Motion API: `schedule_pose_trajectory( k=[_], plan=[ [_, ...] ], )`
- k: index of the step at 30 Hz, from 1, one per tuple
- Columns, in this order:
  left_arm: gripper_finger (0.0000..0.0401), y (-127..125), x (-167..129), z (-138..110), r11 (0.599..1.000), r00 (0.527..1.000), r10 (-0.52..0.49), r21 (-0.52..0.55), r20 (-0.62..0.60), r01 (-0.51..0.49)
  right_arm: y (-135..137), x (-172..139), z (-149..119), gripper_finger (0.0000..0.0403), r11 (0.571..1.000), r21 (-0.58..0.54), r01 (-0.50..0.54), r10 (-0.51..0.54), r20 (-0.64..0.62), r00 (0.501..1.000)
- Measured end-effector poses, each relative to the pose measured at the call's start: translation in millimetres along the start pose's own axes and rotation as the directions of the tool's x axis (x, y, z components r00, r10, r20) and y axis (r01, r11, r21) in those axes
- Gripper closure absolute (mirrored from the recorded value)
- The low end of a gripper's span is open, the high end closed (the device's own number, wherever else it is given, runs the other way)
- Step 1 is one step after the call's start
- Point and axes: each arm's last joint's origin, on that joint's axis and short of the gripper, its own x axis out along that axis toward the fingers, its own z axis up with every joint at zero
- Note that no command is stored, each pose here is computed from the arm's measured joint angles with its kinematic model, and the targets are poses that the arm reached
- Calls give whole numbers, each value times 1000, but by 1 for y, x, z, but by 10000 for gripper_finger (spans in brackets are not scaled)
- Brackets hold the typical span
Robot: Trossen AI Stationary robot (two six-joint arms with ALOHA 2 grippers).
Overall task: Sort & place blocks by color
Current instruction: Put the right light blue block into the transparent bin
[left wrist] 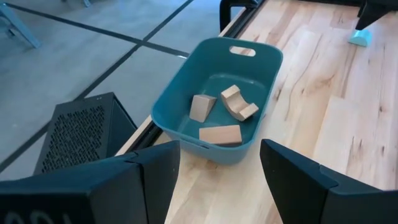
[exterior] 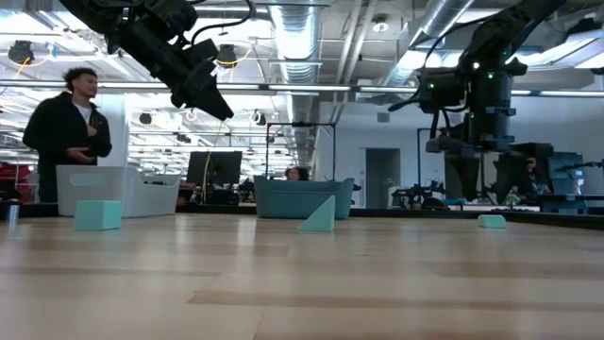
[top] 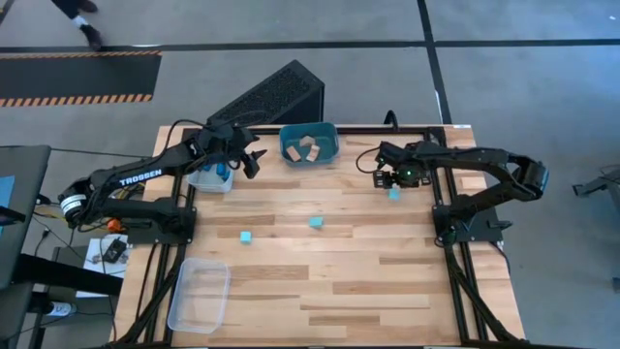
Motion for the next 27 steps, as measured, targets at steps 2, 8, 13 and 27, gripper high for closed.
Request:
schedule_pose_trajectory(
  k=[2, 8, 13, 27],
  plan=[
    [186, 0, 0, 0, 1000, 1000, 0, 3, -2, 0, -2, 4, -2, 143, 1000, 15, 4, -4, -12, 1000],
    [186, 0, 0, -3, 1000, 1000, -5, 3, -31, 5, -9, 22, -15, 143, 1000, 20, -7, 8, -51, 999],
    [186, -1, 0, -6, 1000, 998, -10, -2, -66, 10, -8, 29, -15, 143, 997, 38, -62, 62, -20, 998],
    [186, -1, 0, -9, 999, 996, -15, -45, -88, 11, -5, 39, -15, 291, 999, -34, -21, 19, -49, 999]
  ],
)
